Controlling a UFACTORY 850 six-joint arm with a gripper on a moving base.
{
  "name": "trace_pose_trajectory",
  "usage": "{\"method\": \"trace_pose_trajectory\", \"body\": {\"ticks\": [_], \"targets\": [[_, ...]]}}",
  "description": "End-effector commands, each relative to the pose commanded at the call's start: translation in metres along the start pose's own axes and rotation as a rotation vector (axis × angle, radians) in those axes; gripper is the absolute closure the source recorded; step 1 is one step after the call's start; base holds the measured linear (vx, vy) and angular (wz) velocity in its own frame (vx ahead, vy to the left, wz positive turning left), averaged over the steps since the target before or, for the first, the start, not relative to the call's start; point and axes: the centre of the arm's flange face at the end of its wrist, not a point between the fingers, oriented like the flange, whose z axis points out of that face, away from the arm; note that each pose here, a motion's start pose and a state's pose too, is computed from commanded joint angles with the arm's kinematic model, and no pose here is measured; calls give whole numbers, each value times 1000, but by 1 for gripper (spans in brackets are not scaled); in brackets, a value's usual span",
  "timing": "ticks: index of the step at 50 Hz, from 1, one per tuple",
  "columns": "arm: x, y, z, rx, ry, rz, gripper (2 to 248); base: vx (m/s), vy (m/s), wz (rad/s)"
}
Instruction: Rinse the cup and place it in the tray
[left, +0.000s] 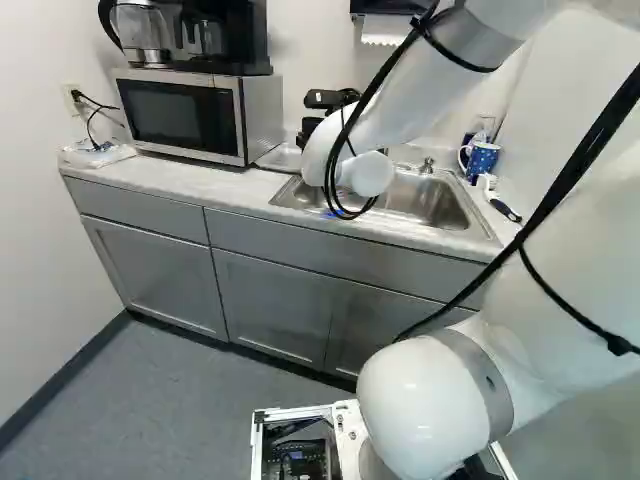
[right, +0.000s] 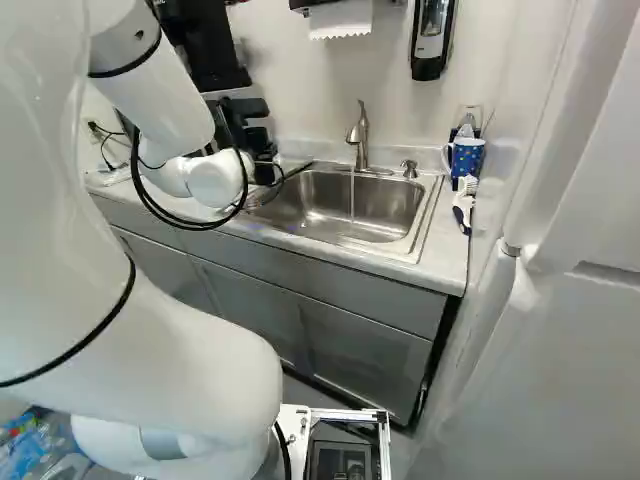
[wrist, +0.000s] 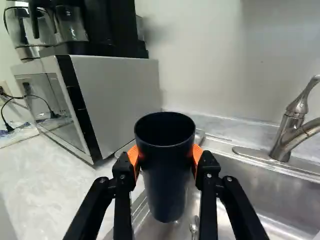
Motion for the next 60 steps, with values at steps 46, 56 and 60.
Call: {"method": "trace_pose_trajectory", "body": {"ticks": [46,56,60], "targets": [[-27,65,0,-154,-48,12,128,0,0,0],[-35,78,-5,-188,-49,14,128,0,0,0],[-39,83,-7,-201,-53,15,128,0,0,0]]}}
